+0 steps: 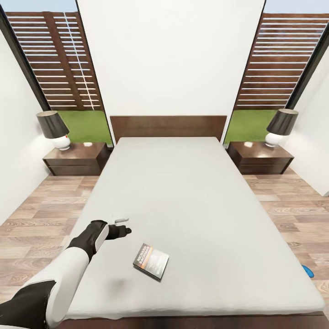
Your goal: In the bedroom, move the book from the bed onto either nightstand, and place the two sandals side by side next to the bed.
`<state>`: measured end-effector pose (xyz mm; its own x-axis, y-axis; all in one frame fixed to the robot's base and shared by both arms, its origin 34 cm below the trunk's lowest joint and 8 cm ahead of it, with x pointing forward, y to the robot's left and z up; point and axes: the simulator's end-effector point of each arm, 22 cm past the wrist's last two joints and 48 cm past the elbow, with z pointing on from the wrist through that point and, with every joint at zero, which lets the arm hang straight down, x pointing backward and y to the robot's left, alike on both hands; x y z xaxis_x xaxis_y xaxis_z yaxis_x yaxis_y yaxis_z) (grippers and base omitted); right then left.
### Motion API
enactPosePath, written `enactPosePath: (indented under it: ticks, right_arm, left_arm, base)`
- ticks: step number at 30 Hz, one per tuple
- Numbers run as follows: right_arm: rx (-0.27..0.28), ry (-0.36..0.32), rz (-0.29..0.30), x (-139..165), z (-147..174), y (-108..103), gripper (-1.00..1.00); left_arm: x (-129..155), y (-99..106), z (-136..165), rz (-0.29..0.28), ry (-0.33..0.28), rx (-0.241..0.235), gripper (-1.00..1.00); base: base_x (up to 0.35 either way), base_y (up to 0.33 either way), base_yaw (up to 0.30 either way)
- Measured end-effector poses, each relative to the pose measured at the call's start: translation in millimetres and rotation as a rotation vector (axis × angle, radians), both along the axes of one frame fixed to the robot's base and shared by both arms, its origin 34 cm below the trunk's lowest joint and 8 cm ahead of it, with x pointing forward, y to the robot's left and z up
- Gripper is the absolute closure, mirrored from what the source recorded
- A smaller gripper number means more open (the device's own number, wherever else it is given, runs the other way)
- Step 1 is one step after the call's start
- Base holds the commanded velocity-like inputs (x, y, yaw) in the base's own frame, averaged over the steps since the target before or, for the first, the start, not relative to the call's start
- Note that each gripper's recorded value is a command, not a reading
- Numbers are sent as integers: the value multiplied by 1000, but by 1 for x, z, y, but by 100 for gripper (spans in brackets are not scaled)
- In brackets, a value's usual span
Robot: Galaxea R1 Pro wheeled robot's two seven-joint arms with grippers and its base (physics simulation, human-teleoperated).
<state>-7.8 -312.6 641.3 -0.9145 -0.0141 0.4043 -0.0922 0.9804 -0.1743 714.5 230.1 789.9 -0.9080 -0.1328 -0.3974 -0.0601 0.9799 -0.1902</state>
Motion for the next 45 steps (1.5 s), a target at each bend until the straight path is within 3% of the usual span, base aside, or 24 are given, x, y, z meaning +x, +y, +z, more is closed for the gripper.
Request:
enactPosePath:
  ticks: [21, 25, 45]
  right_arm:
    - [0, 0, 0, 0, 0, 0, -100]
    - [5, -25, 0, 5, -2, 6, -100]
    - [7, -55, -1, 11, -5, 8, -100]
  left_arm:
    - [0, 0, 0, 0, 1, 0, -100]
    - [-1, -14, 1, -7, -6, -19, -100]
    - [-3, -18, 1, -15, 3, -22, -100]
  base:
    - [0, 0, 0]
    - [0, 0, 0]
    - [0, 0, 0]
